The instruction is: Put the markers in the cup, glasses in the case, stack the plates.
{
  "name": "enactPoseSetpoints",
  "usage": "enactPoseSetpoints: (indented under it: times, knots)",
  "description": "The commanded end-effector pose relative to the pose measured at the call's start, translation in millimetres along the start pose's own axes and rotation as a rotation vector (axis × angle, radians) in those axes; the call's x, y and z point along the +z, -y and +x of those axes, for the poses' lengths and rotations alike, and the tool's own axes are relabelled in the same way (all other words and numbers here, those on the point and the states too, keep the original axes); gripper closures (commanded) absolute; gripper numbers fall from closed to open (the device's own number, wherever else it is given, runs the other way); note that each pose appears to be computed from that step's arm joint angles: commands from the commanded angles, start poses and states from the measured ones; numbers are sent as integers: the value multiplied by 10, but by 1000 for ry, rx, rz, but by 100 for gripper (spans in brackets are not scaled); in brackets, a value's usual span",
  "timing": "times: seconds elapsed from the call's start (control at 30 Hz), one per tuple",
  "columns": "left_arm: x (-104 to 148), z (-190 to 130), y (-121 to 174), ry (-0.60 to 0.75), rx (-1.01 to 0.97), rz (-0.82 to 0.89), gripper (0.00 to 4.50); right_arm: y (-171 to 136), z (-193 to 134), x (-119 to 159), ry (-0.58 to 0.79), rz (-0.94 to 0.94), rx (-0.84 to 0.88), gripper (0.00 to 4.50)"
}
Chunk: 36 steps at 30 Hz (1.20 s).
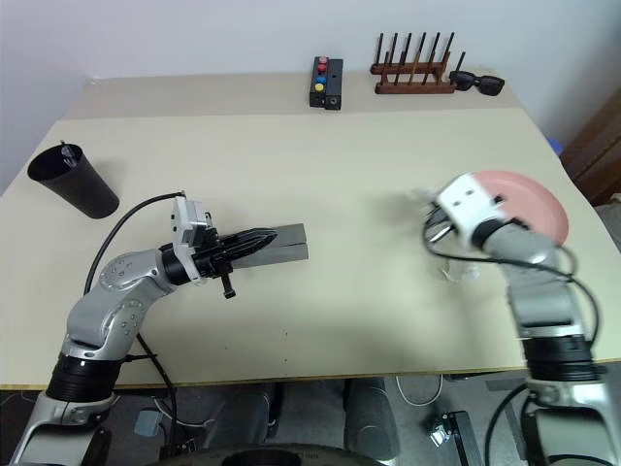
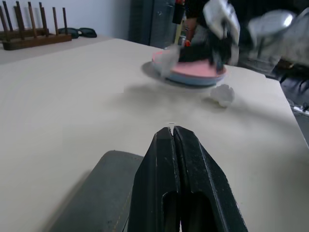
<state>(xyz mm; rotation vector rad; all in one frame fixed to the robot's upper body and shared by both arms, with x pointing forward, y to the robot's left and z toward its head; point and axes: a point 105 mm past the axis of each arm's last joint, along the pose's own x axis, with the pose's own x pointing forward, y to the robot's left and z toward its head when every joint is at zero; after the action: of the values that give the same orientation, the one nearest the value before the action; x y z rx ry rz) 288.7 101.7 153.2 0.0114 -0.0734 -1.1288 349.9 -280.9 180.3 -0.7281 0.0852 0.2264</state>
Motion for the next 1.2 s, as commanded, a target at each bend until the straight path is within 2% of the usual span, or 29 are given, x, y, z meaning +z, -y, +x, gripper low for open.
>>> enactPoseSetpoints:
  times: [0.03,0.1,0.2,0.3,0.53,0.67,0.77,0.83,1.03,1.2]
  knots:
    - [81,38,5,27,-14,27,450,262,-159,-285,-107,-5,-92,446]
    - [79,49,11,27,-21,24,450,340,-243,-471,-173,7,-112,446]
    - [73,69,23,25,-31,25,450,318,-287,-607,-213,32,-93,446]
    - [73,93,40,25,-42,28,450,295,-294,-644,-215,59,-88,352]
    - [64,152,70,26,-73,5,450,343,-367,-592,-194,46,-129,5]
    - [68,204,63,27,-94,8,450,340,-462,-426,-102,62,-124,5]
    - [77,235,62,27,-110,8,450,177,-559,-236,10,111,-32,5]
    - [82,258,70,28,-122,7,450,-17,-645,-195,34,176,70,5]
    - [90,291,93,30,-142,0,450,-570,-851,-283,-30,278,316,5]
    - [91,285,100,28,-143,-1,450,-699,-813,-504,-125,282,306,5]
